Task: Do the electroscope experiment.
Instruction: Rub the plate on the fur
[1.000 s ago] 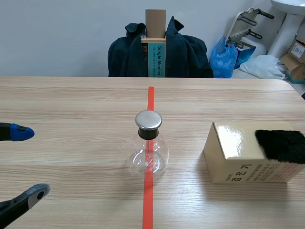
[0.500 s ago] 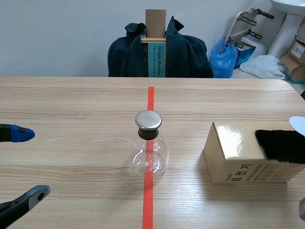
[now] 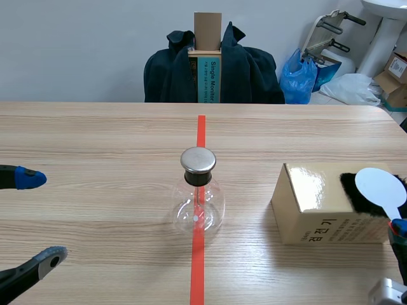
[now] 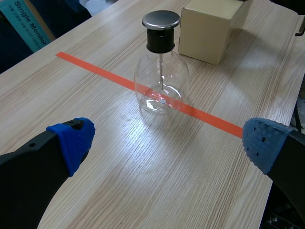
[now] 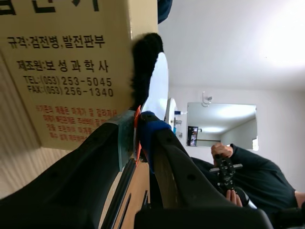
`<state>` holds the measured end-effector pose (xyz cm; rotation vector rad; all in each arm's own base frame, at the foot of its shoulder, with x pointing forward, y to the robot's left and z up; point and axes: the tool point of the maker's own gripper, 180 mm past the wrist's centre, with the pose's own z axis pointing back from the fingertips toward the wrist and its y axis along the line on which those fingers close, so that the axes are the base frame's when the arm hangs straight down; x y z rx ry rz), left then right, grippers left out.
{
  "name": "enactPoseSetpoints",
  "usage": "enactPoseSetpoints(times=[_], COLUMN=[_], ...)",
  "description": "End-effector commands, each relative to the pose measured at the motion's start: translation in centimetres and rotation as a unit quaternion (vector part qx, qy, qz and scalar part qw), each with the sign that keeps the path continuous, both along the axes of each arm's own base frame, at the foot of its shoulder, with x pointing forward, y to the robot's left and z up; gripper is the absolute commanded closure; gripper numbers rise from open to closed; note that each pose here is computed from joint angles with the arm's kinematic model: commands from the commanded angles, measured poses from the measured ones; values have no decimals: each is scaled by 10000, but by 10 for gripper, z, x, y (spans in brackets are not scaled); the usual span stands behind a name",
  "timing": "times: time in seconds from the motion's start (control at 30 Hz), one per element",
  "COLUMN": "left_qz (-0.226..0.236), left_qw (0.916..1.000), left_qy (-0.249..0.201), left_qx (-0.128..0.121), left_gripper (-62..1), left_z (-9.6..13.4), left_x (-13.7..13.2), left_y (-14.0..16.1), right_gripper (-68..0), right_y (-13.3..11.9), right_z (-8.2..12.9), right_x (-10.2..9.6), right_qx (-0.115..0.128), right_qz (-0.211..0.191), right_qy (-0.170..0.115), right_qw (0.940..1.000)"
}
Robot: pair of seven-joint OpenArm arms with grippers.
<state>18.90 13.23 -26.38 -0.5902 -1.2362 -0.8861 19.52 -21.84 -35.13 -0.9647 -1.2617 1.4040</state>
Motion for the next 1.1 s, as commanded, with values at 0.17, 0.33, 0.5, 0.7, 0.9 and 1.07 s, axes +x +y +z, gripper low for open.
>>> enactPoseSetpoints(times=[0.17,0.33,0.5,0.7,0.9,1.07], left_qz=[-7,-7,-7,-7,-7,-7], left_qw=[9998,9998,9999,9998,9999,9998], left_qy=[-62,-62,-61,-62,-61,-62], left_qx=[-162,-162,-161,-162,-161,-162], left_gripper=[-623,-623,-623,-623,-623,-623], left_z=[6,6,5,6,5,6], left_x=[1,1,1,1,1,1], left_y=[-4,-4,-4,-4,-4,-4], right_gripper=[-8,-8,-8,-8,-8,-8], right_y=[0,28,-19,17,-15,0], right_z=[-5,-5,3,-2,1,-4], right_x=[-9,-19,-5,-15,-6,-12], right_qx=[-126,-11,-424,-166,-370,-246], right_qz=[131,943,-373,713,-247,291], right_qy=[174,198,-95,103,-25,179], right_qw=[9997,9953,9984,9973,9990,9991])
